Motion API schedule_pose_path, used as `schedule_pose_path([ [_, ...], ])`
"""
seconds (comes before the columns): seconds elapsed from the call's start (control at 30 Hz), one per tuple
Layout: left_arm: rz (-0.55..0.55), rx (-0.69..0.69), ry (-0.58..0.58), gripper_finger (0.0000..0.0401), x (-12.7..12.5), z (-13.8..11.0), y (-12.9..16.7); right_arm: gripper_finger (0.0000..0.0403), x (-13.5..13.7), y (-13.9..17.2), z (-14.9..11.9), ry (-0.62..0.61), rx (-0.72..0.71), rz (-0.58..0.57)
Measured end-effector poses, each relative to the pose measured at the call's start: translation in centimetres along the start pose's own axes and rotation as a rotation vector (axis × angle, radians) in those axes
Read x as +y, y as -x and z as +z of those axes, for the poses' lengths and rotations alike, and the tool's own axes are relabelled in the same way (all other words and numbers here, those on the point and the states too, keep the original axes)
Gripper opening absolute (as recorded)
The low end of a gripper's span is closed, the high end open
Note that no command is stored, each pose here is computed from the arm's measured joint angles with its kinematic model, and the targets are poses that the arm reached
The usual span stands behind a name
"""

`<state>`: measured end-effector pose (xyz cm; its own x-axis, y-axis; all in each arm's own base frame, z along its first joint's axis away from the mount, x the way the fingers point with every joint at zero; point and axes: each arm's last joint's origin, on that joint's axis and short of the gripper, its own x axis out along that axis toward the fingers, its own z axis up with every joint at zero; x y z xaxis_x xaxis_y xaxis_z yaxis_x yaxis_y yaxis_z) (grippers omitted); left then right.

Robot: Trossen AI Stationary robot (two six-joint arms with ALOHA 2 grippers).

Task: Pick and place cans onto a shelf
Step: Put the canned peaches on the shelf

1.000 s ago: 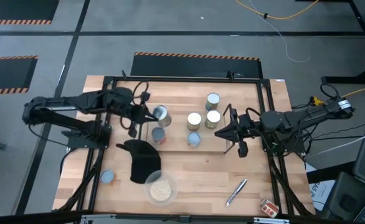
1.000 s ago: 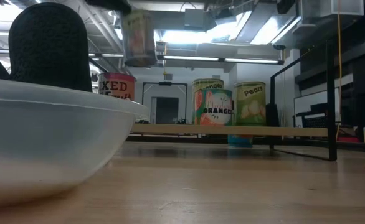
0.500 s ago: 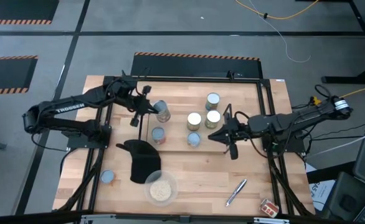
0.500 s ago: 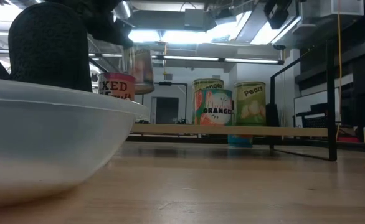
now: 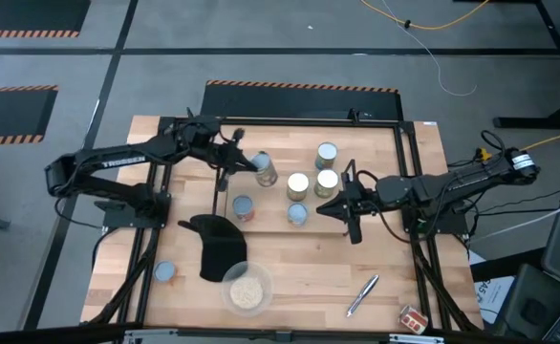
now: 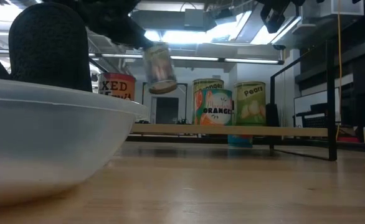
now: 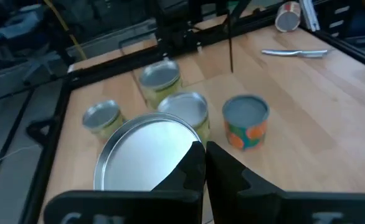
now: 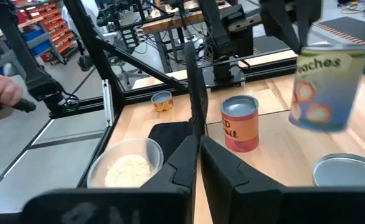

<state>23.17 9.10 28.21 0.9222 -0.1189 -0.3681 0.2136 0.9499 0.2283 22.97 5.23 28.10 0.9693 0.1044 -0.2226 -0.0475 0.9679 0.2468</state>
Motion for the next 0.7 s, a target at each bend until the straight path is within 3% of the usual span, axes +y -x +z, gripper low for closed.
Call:
schedule_pose_path([
  [0.4, -0.083, 0.107, 0.005, 0.0000, 1.0, -1.4, -5.4, 0.0026, -0.1, 0.0, 0.0, -0.001, 0.006, 0.019],
  [0.7, -0.077, 0.181, 0.015, 0.0000, 0.9, -2.5, -6.1, 0.0026, -0.1, 0.0, -0.1, 0.000, 0.015, 0.017],
])
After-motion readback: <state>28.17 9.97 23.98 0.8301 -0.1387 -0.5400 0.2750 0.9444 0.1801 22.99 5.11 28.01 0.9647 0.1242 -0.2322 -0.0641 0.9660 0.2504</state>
